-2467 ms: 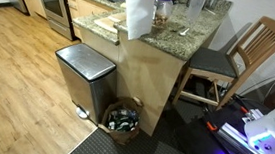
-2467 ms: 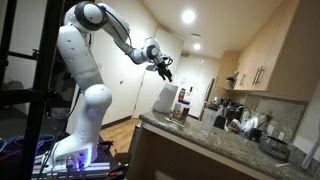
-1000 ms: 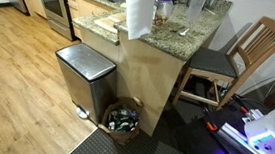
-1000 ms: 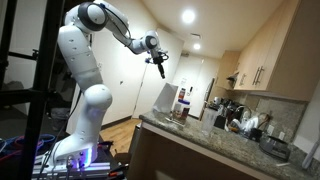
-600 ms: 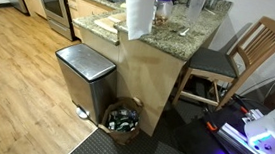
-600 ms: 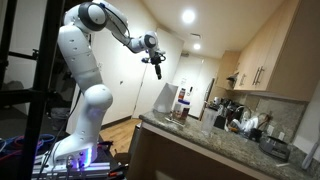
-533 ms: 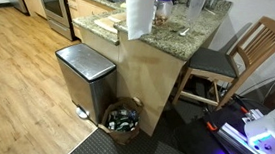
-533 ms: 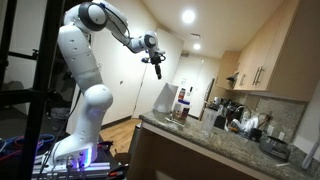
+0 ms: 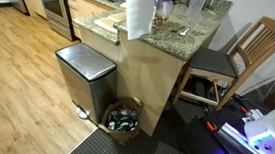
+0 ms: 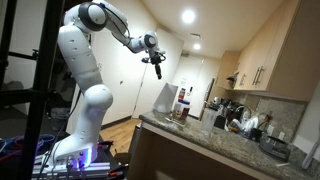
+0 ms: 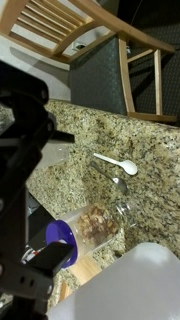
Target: Remove the white and orange bottle from the top of the container and place it on the countertop
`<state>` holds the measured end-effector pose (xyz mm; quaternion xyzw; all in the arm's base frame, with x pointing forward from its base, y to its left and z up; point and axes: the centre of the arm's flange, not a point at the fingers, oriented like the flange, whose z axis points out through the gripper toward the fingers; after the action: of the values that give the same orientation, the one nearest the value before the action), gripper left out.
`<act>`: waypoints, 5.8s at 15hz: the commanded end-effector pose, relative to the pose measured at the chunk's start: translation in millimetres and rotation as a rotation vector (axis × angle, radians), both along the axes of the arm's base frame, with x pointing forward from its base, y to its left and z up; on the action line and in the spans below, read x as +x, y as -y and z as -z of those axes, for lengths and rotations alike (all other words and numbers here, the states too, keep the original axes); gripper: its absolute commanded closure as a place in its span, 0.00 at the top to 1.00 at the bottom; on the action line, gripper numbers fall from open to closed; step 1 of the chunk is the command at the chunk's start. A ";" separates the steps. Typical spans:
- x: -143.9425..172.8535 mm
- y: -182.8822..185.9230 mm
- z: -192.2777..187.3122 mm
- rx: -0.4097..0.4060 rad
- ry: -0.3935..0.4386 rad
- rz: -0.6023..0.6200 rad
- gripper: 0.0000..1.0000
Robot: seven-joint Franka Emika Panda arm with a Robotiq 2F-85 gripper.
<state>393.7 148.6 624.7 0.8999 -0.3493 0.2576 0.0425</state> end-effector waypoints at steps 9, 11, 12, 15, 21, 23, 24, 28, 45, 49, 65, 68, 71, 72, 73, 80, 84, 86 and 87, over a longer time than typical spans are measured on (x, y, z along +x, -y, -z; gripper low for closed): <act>0.0 0.0 0.0 0.000 0.000 0.000 1.00; 0.0 0.0 0.0 0.000 0.000 0.000 1.00; 0.0 0.0 0.0 0.000 0.000 0.000 1.00; 0.0 0.0 0.0 0.000 0.000 0.000 1.00; 73.3 0.4 81.8 -0.093 0.241 0.104 1.00; 95.0 2.9 86.4 -0.060 0.256 0.163 1.00; 92.7 7.3 81.2 0.005 0.212 0.181 1.00; 86.2 13.1 87.8 -0.017 0.217 0.170 1.00; 94.6 28.1 83.5 -0.306 0.443 -0.343 1.00; 109.7 35.2 94.3 -0.275 0.477 -0.548 1.00; 113.9 42.1 104.5 -0.375 0.550 -0.547 1.00; 110.0 40.3 92.2 -0.365 0.537 -0.541 1.00; 109.9 39.5 92.1 -0.360 0.540 -0.538 1.00; 109.9 39.4 92.1 -0.359 0.540 -0.538 1.00; 109.8 39.4 92.1 -0.359 0.540 -0.538 1.00; 121.9 21.6 102.3 -0.456 0.515 -0.614 1.00; 153.7 0.0 136.8 -0.569 0.464 -0.701 1.00; 174.6 4.1 147.4 -0.620 0.416 -0.584 1.00; 142.5 7.2 137.9 -0.567 0.445 -0.623 1.00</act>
<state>537.3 141.2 486.1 0.8377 0.0192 0.5293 0.1335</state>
